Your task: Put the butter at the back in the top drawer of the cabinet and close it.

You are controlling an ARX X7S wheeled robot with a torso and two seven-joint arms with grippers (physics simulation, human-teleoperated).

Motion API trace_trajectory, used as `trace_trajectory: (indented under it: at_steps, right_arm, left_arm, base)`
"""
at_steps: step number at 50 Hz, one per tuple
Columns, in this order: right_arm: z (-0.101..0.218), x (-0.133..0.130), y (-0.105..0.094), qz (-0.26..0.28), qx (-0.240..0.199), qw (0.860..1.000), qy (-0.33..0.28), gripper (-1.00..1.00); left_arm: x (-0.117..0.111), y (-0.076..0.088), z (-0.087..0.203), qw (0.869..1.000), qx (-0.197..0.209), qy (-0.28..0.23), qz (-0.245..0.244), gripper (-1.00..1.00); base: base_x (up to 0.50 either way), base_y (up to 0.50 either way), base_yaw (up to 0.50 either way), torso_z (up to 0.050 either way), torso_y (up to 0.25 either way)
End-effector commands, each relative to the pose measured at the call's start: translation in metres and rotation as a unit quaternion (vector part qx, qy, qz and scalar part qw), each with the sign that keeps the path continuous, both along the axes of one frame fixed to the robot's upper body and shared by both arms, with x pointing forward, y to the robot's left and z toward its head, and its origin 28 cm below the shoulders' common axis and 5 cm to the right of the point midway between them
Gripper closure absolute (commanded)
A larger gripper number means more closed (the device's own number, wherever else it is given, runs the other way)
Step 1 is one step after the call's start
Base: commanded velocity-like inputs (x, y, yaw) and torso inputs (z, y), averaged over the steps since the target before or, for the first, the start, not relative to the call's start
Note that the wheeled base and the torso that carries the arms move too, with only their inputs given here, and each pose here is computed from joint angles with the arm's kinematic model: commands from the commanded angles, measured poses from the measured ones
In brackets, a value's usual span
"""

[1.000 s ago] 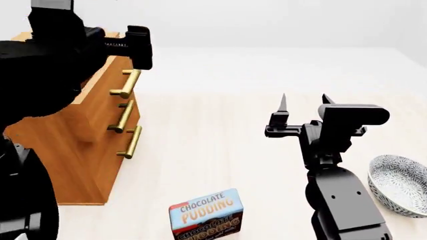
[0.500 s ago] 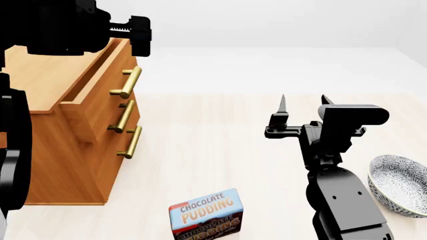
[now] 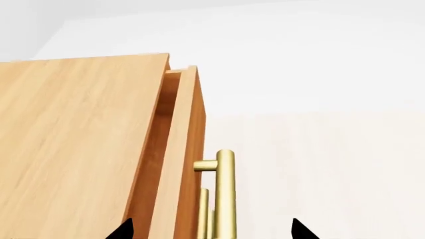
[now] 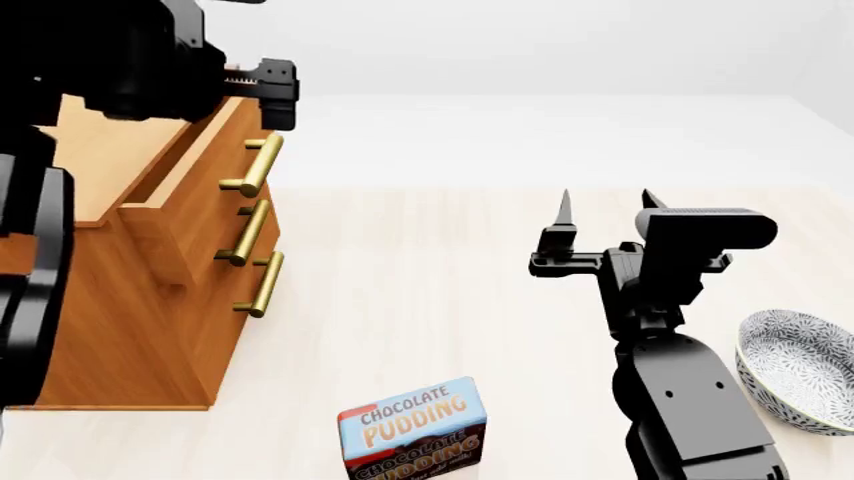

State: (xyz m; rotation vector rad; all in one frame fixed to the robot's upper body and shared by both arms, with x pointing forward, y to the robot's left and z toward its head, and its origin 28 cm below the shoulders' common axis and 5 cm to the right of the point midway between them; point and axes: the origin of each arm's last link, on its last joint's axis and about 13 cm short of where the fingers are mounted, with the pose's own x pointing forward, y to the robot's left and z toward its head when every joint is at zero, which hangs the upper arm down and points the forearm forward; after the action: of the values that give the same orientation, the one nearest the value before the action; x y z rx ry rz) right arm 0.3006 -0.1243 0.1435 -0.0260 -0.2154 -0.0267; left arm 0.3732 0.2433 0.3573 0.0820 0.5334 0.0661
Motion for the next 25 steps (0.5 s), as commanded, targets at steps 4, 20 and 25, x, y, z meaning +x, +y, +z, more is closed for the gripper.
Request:
trace_trajectory:
  at_steps: [4,20,25]
  right_arm:
    - [0.000,0.000,0.000,0.000,0.000,1.000,0.000,-1.00]
    - [-0.001,0.000,-0.001,0.000,-0.001,1.000,0.001,-1.00]
    - [-0.001,0.000,-0.001,0.000,-0.001,1.000,0.002,-1.00]
  left_arm:
    - [0.010,0.004,-0.010,1.000,0.003,0.019,0.012,-1.00]
    - [0.020,0.007,-0.019,0.999,0.000,0.038,0.019,-1.00]
    - [0.022,0.007,-0.023,0.999,0.002,0.046,0.024,-1.00]
  base:
    - [0.00,0.00,0.00,0.000,0.000]
    - [0.00,0.00,0.00,0.000,0.000]
    - [0.00,0.00,0.00,0.000,0.000]
